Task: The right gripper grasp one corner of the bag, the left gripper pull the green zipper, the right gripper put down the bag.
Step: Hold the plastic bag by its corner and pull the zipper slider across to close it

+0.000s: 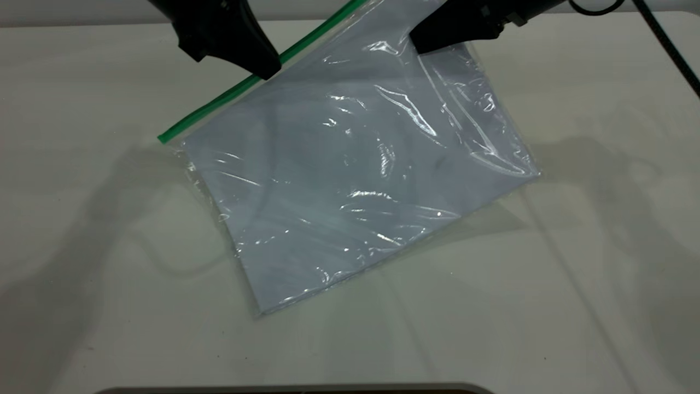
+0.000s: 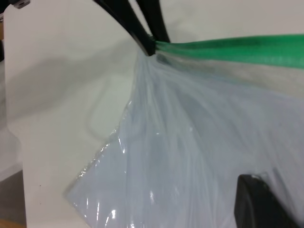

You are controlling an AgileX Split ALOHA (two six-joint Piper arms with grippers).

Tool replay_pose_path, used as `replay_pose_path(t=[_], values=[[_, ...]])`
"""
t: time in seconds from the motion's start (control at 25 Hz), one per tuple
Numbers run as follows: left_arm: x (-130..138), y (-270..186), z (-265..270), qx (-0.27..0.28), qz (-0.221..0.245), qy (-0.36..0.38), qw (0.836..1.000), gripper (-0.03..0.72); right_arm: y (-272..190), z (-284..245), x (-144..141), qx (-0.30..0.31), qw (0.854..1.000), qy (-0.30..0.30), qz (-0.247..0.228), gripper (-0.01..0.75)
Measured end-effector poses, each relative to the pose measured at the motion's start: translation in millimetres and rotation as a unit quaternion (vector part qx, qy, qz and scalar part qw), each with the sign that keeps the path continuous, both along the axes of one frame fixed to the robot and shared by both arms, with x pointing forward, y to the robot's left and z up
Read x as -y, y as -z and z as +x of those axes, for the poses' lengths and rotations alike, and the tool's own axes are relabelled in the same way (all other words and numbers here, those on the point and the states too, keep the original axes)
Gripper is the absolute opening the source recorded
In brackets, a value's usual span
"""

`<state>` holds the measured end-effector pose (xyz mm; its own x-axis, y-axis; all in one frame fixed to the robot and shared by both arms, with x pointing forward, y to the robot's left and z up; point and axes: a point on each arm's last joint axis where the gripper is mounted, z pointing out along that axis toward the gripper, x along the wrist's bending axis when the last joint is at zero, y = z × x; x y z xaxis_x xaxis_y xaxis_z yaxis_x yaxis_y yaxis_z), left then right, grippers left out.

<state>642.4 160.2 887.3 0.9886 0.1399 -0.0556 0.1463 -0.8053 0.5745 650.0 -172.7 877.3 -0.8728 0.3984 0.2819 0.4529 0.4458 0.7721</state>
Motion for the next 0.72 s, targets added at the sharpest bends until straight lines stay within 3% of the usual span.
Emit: replay_pose_path(t=[0.36, 0.72], values=[[-17.1, 2.1, 1.7, -0.020, -0.001, -0.009, 1.000, 0.056, -0.8, 4.6, 12.5, -0.001, 1.000, 0.022, 0.006, 0.036], [-43.4, 5.6, 2.6, -0.048, 0.031, -0.029, 0.998, 0.056, 0.0, 9.0, 21.3, 0.003, 0.999, 0.046, -0.001, 0.036]])
